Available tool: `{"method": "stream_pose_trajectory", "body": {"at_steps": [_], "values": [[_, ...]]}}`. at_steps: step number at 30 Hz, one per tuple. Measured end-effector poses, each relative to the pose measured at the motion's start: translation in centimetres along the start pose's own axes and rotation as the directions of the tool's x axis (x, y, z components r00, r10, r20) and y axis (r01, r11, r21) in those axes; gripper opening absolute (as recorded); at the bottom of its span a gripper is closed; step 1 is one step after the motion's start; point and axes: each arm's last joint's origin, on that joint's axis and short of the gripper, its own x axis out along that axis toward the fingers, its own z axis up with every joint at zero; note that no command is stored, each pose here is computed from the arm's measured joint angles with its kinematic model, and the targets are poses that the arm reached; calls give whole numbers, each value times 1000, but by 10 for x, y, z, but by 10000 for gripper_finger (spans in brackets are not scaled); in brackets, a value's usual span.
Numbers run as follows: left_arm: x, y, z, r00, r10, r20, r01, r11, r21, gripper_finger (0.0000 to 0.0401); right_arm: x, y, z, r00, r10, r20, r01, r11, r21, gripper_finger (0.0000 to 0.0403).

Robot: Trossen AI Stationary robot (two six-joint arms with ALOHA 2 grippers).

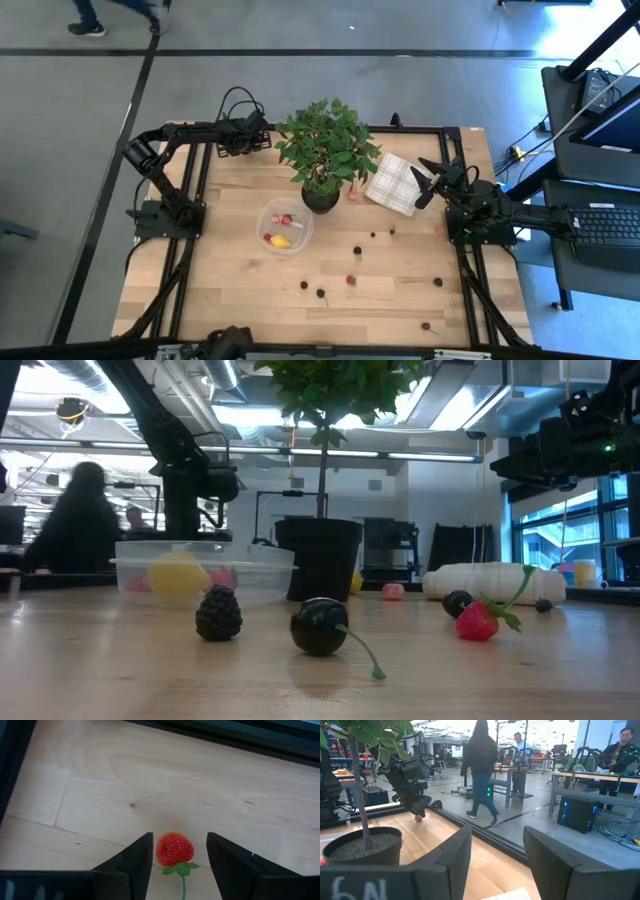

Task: Pick and placing Produce into tupperware
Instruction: Put the top red strawberry into the transparent bin

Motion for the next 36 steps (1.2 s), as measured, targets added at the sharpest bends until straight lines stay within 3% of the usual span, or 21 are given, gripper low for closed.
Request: {"method": "stream_pose_trajectory", "body": {"at_steps": [13, 22, 36], "values": [[0, 2, -1, 1000, 15, -13, -15, 1000, 0, 176, 0, 0, 0, 1000, 0, 0, 0, 1000, 2, 182], [22, -1, -9, 996, 80, -38, -79, 996, 29, 176, 0, 0, 0, 1000, 0, 0, 0, 1000, 3, 182], [24, -2, -10, 996, 78, -31, -77, 996, 36, 176, 0, 0, 0, 1000, -1, 0, 1, 1000, 1, 182]]}}
